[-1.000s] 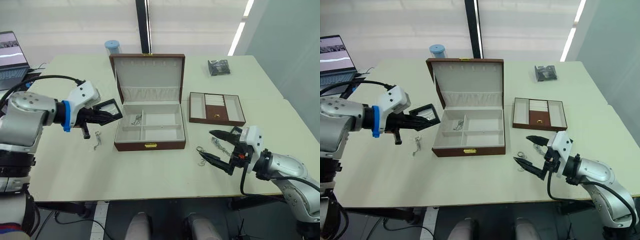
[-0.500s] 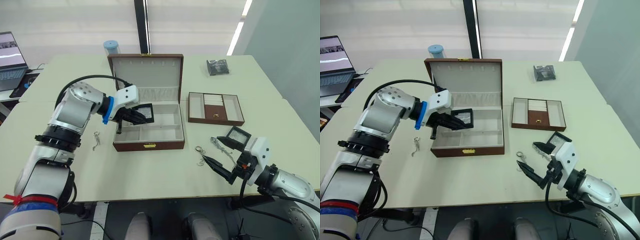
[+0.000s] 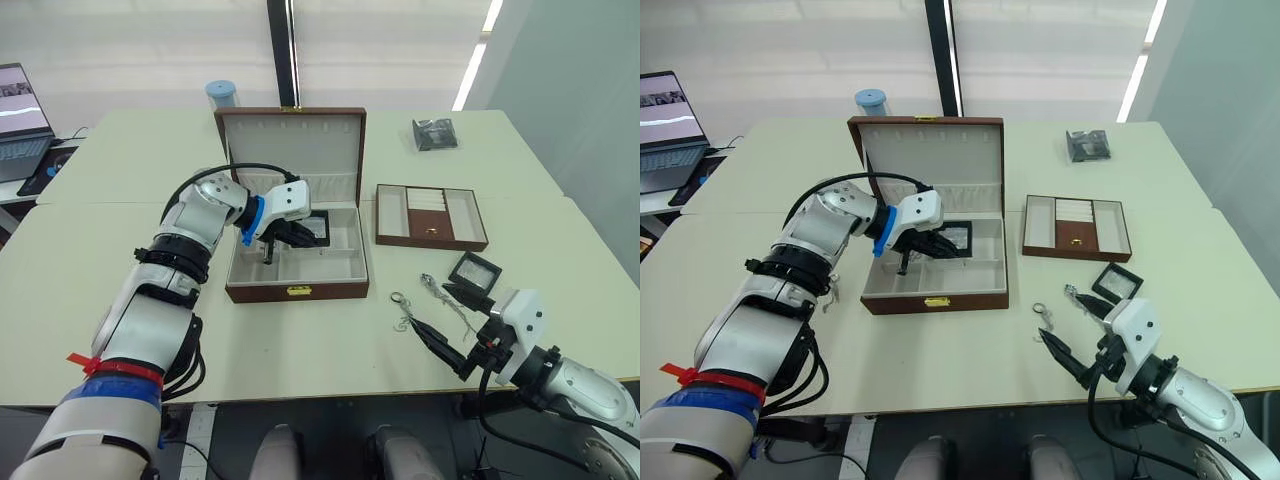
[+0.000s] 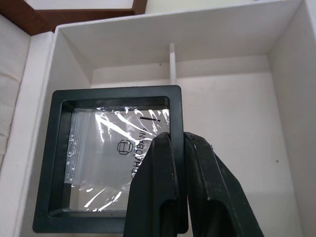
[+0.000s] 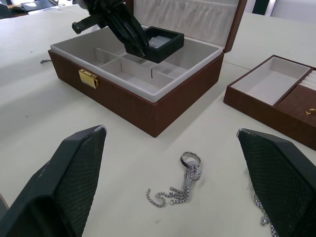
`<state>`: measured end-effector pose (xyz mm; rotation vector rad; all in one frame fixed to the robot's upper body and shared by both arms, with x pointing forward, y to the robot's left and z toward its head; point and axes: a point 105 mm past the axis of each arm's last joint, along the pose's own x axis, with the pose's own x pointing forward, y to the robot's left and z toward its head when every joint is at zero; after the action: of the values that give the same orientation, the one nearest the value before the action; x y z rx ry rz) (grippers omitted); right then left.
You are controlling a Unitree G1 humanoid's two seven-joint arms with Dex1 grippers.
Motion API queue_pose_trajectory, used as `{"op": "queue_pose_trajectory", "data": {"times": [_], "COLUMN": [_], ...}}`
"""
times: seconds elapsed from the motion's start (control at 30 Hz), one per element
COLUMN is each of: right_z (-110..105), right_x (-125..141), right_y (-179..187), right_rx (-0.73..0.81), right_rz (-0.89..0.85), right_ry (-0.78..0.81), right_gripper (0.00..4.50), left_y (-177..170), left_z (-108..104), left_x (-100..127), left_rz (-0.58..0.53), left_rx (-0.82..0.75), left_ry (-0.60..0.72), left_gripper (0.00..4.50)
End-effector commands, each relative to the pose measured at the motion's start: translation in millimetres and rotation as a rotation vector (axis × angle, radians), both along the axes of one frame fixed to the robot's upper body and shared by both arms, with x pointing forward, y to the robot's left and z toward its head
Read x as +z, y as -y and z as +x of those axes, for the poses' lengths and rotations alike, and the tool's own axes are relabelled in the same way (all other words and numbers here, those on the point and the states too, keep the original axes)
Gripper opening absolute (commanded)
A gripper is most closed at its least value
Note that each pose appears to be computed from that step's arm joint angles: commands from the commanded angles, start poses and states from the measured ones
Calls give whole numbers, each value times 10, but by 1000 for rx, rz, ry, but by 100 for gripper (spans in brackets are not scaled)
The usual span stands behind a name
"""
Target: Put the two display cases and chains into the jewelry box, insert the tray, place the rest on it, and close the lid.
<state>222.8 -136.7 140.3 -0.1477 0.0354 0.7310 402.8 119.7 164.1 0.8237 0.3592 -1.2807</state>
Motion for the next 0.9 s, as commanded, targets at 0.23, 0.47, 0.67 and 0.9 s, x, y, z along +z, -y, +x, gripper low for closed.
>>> {"op": "queue_pose_trajectory", "data": {"times": [0.23, 0.47, 0.67, 0.9], "right_z": [-47, -44, -32, 18], "right_x": [123, 133, 148, 193], "right_y": [-40, -50, -57, 57], "right_rx": [-1, 0, 0, -4], "right_rz": [9, 14, 16, -12], "right_ry": [60, 58, 59, 62], "right_gripper": [450, 450, 450, 450], "left_y": [60, 46, 35, 84], "left_z": [75, 104, 123, 120], "left_x": [29, 57, 81, 224], "left_rz": [1, -13, -26, -115], "left_rx": [-4, 14, 27, 24], "left_ry": [42, 55, 66, 56], "left_gripper": [4, 66, 246, 446]}}
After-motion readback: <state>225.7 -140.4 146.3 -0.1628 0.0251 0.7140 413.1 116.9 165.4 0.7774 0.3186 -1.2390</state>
